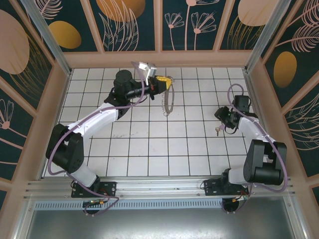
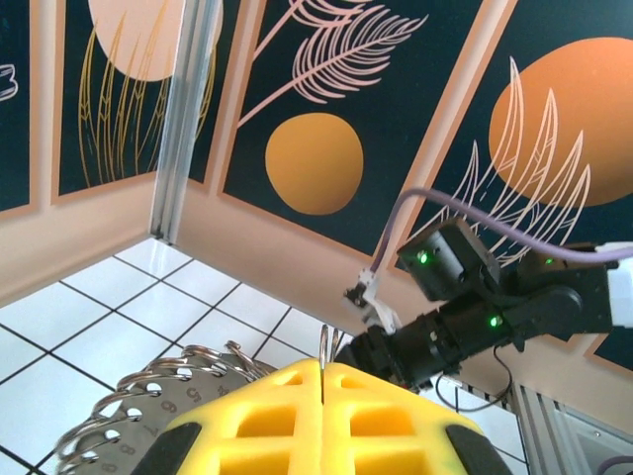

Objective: Put the keys on the keyring

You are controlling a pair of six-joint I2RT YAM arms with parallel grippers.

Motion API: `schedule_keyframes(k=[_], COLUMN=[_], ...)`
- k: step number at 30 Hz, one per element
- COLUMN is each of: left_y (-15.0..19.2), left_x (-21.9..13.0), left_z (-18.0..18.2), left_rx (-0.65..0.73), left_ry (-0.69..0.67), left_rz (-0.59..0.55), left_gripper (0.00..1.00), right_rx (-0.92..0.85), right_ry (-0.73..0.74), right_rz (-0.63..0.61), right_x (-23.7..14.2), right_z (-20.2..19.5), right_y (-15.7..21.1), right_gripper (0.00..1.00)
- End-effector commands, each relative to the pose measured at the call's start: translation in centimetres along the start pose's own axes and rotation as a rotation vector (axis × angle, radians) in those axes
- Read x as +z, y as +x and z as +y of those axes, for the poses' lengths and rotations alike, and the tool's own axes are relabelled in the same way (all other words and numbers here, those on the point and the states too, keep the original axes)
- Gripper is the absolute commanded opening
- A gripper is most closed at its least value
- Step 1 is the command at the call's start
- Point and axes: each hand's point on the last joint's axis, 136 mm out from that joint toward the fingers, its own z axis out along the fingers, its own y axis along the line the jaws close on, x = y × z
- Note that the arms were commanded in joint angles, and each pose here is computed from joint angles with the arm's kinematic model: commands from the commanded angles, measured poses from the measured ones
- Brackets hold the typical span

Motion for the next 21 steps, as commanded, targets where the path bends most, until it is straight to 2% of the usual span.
schedule_keyframes(k=[1, 4, 12, 21], left_y=[-2.7, -2.6, -2.5, -2.3], left_x=[-0.6, -0.8, -1.3, -1.3], left_z=[-2.1, -2.4, -2.9, -3.0], left_rx=[0.057, 0.058, 0.064, 0.068], left_ry=[0.064, 0.070, 0.080, 0.091], left_rz=[-0.082, -0.085, -0.090, -0.088], left_gripper=[0.00, 0.00, 0.00, 0.00], right_rx=[0.043, 0.051, 0.065, 0.069], right_ry=[0.074, 0.085, 0.130, 0.191], right_rz=[0.020, 0.031, 0.056, 0.037], right_x=[0.4, 0.8, 2.0, 2.1], right_z=[-2.2, -2.8, -4.4, -5.7], right_y=[1.4, 2.1, 3.4, 3.3], right_gripper=[0.40, 0.36, 0.32, 0.34])
